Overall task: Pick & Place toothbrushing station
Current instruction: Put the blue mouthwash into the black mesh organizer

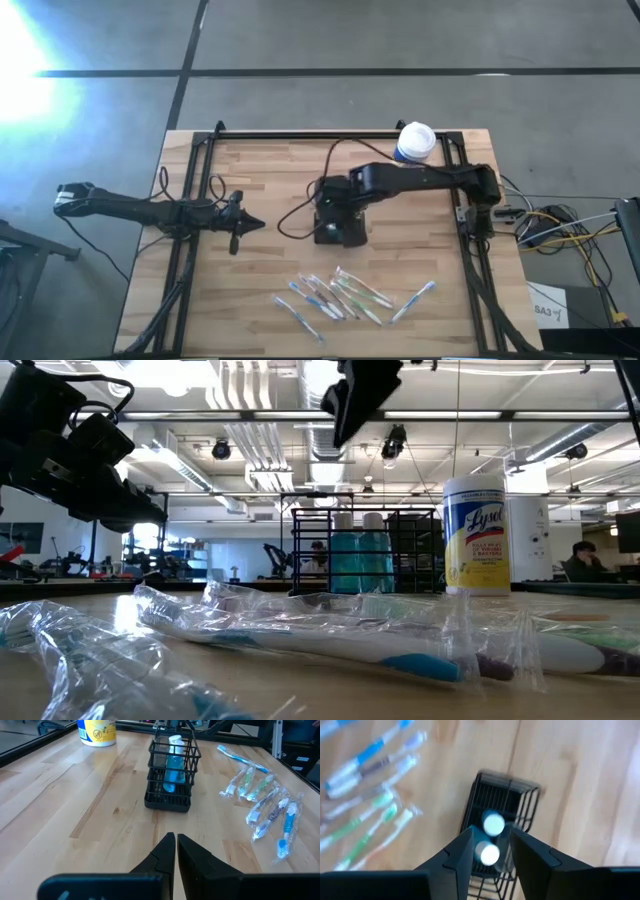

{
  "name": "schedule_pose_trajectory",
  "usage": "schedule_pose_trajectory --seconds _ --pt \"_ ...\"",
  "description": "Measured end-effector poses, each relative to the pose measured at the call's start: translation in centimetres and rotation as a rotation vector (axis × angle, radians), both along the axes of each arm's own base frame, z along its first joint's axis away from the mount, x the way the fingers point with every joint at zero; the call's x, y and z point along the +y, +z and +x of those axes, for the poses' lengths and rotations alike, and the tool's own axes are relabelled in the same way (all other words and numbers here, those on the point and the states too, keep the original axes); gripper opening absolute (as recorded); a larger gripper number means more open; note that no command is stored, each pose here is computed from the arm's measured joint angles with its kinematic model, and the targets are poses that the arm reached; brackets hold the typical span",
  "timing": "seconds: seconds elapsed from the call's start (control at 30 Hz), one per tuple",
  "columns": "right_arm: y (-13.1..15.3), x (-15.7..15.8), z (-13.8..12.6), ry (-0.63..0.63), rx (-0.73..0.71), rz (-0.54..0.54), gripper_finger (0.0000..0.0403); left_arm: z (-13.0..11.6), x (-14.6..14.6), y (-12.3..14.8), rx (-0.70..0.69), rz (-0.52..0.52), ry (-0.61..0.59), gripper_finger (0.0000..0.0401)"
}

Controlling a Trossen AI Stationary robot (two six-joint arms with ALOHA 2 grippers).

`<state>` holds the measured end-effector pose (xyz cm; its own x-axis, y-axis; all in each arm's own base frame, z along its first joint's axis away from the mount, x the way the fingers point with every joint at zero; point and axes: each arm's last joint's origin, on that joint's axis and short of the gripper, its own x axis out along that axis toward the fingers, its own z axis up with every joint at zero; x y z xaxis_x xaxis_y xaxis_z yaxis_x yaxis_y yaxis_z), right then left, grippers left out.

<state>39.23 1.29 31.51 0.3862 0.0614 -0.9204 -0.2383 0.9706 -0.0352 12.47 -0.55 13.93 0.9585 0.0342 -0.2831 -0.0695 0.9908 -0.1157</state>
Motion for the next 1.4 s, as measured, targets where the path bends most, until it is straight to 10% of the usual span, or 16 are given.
schedule_pose_trajectory --seconds 0.43,0.83,1.4 --pt "1.7 -0.5 -2.4 -0.123 -0.098 -0.044 0.0013 0.0 0.0 0.0 0.002 -0.005 0.001 0.0023" --pt "-4.7 -0.1 -3.1 -0.237 0.034 -0.077 0.0011 0.0 0.0 0.0 0.001 -0.006 0.004 0.0023" --pt "-5.3 0.6 -2.7 -0.219 -0.004 -0.063 0.0008 0.0 0.0 0.0 0.001 -0.005 0.007 0.0023"
